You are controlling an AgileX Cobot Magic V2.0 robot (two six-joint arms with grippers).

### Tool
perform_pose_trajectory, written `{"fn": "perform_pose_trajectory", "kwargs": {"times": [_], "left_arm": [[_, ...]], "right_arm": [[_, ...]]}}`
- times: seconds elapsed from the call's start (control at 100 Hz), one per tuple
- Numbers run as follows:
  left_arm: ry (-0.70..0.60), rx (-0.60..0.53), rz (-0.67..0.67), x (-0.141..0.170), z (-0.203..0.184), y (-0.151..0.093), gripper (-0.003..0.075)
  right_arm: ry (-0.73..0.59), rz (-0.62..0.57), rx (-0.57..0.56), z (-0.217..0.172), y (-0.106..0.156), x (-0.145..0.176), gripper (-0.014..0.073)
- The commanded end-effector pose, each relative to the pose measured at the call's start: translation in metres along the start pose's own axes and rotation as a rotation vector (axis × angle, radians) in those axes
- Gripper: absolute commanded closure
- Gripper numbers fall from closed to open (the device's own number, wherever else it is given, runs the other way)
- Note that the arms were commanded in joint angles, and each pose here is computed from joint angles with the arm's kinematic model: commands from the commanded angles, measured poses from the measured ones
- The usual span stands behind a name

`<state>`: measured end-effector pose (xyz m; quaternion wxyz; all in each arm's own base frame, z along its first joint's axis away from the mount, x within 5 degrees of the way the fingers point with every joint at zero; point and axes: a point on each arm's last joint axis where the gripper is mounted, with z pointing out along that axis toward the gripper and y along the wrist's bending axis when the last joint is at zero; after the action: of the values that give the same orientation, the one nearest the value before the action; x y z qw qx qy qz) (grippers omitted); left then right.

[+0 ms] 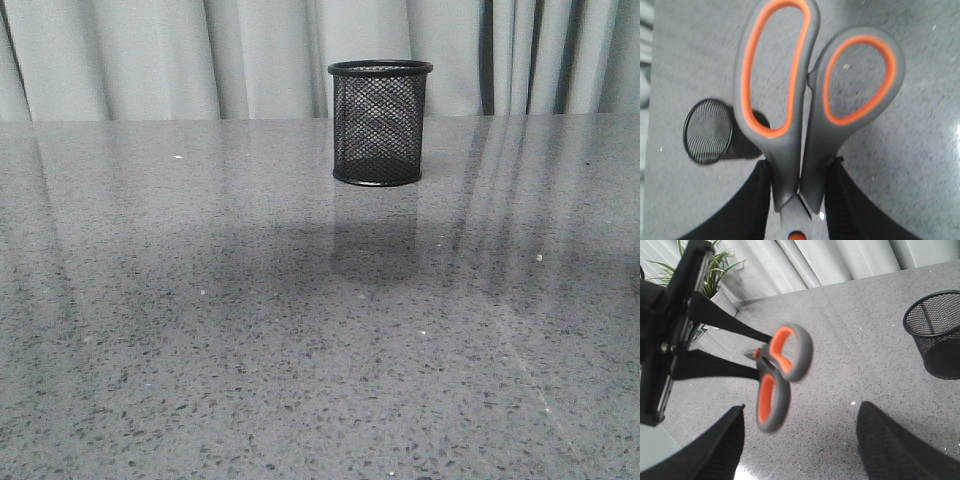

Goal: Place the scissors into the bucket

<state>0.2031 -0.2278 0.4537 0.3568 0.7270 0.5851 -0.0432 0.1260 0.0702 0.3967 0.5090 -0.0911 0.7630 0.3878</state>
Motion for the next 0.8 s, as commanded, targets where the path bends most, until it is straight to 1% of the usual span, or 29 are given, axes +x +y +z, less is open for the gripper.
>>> {"fn": "perform_pose_trajectory", "kwargs": {"times": [0.0, 0.28, 0.42, 0.49, 0.56, 0.65, 0.68, 0.72, 0.75, 0.79], "left_arm": [[-0.130, -0.106, 0.012, -0.021, -0.022, 0.001, 0.0729], [-0.199, -0.089, 0.068, -0.048, -0.014, -0.009, 0.0729], [-0.223, -0.084, 0.086, -0.056, -0.011, -0.014, 0.0729], [-0.233, -0.085, 0.093, -0.058, -0.012, -0.016, 0.0729], [-0.242, -0.082, 0.089, -0.059, -0.012, -0.016, 0.0728], [-0.249, -0.077, 0.085, -0.060, -0.012, -0.016, 0.0709], [-0.250, -0.076, 0.085, -0.060, -0.012, -0.016, 0.0686], [-0.250, -0.076, 0.082, -0.060, -0.012, -0.016, 0.0652], [-0.250, -0.076, 0.082, -0.060, -0.012, -0.016, 0.0609], [-0.251, -0.077, 0.082, -0.060, -0.013, -0.016, 0.0556]], "right_arm": [[-0.069, 0.008, -0.026, -0.003, 0.007, -0.013, 0.0162], [-0.080, 0.012, -0.022, -0.003, 0.007, -0.014, 0.0162], [-0.089, 0.012, -0.017, -0.003, 0.007, -0.015, 0.0162], [-0.091, 0.012, -0.016, -0.003, 0.006, -0.015, 0.0185], [-0.093, 0.012, -0.014, -0.003, 0.006, -0.015, 0.0265], [-0.093, 0.012, -0.014, -0.003, 0.006, -0.015, 0.0424], [-0.093, 0.012, -0.014, -0.003, 0.006, -0.015, 0.0489], [-0.093, 0.012, -0.014, -0.003, 0.006, -0.015, 0.0552], [-0.093, 0.012, -0.014, -0.003, 0.006, -0.015, 0.0608], [-0.093, 0.008, -0.013, -0.003, 0.006, -0.015, 0.0659]]}}
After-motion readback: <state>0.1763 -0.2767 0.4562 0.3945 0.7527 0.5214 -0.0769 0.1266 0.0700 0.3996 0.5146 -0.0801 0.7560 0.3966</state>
